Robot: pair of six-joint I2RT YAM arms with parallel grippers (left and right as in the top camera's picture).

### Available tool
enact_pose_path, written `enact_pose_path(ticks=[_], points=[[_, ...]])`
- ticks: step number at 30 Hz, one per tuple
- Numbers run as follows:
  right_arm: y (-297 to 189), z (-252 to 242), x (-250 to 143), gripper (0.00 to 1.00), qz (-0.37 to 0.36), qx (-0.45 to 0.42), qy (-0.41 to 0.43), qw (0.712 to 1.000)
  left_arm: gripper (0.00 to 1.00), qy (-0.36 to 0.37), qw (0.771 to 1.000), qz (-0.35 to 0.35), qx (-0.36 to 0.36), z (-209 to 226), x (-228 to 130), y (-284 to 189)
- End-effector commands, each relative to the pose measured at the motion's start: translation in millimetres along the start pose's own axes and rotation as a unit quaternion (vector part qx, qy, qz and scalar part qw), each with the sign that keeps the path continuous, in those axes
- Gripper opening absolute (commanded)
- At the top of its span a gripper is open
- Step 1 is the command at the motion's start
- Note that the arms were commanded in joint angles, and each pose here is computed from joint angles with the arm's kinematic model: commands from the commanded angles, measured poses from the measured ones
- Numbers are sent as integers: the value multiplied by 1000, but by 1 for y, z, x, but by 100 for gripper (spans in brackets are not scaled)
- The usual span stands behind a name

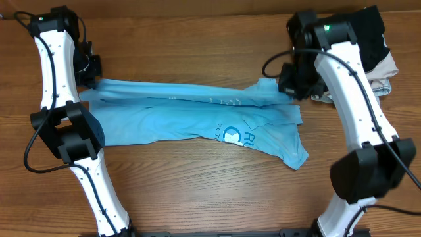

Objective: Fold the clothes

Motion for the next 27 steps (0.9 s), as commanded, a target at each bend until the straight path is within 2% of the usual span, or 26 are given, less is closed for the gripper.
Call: enact_pose_path(ticks=[1, 8, 9, 10, 11, 12, 14, 22, 27], points=[[22, -16, -11, 4, 11, -37, 15, 999, 4, 10, 1000, 8, 16, 1, -3, 0], [94, -24, -26, 4, 53, -57, 29, 997, 4, 13, 999, 45, 4, -3, -10, 26], [99, -24, -27, 17, 57, -52, 30, 997, 15, 13, 999, 49, -1, -4, -11, 30], [101, -24, -27, 36, 59, -50, 31, 997, 46, 13, 999, 52, -7, -5, -12, 34], [101, -24, -27, 53, 60, -48, 32, 997, 91, 14, 998, 57, -12, -7, -14, 37], [100, -24, -26, 59, 58, -47, 32, 997, 100, 14, 998, 61, -16, -8, -15, 39], [95, -23, -20, 65, 50, -37, 30, 998, 100, 14, 998, 63, -16, -8, -16, 40], [48, -5, 1, 67, 25, 42, 2, 999, 100, 1, 998, 52, -18, -8, -21, 2], [5, 1, 5, 67, 4, 78, -18, 997, 100, -6, 999, -15, -28, -12, -28, -51]])
Point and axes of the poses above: each gripper's point midway between its finger pads, its own y axis out along the fingers, its own z axis along the line the jaws close on, x = y × z, the point moved 7 cm from there along -y, back along the fingers, and after that the axes turned 13 degrees about y, right-handed, at the moved point
